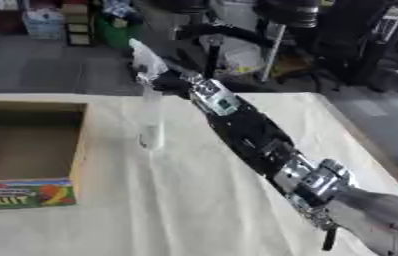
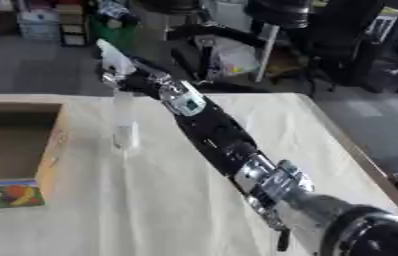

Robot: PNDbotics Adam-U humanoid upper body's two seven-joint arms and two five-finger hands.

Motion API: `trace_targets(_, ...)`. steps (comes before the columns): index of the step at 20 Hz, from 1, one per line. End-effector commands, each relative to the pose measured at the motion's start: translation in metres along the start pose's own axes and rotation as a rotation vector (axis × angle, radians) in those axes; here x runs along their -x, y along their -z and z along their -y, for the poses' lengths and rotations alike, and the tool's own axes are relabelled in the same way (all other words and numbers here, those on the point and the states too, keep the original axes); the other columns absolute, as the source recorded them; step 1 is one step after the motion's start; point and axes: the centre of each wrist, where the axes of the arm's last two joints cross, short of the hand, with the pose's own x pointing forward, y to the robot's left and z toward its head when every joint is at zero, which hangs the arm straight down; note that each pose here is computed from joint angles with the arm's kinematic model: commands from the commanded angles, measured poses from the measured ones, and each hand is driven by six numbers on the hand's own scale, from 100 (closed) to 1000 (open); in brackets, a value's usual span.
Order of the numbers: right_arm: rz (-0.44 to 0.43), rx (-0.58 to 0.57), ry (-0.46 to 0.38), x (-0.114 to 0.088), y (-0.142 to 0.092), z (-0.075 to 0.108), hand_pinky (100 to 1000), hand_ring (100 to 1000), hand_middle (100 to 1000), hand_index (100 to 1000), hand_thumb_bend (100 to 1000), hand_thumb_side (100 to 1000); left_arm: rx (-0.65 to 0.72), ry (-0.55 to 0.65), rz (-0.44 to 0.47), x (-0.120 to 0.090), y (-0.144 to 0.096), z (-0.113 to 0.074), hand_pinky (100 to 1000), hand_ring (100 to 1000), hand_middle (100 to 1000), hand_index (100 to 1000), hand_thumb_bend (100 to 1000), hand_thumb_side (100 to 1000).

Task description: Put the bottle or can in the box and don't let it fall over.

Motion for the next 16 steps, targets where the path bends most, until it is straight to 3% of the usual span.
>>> trace_targets(1, 0.017, 0.025, -0.031, -0.0116, -0.0005, 0.0139, 868, 1000, 928, 865, 100, 446, 0.002, -0.004, 0.031, -0.0076, 0.0047, -0.0005, 709, 723, 586, 793, 530, 572)
trace_targets(16, -0.007, 0.095, -0.013, -0.0116, -0.0035, 0.0164, 842, 1000, 735, 662, 100, 424, -0.002, -0.003, 0.031, -0.0079, 0.0046, -0.0017, 708, 724, 586, 794, 532, 573)
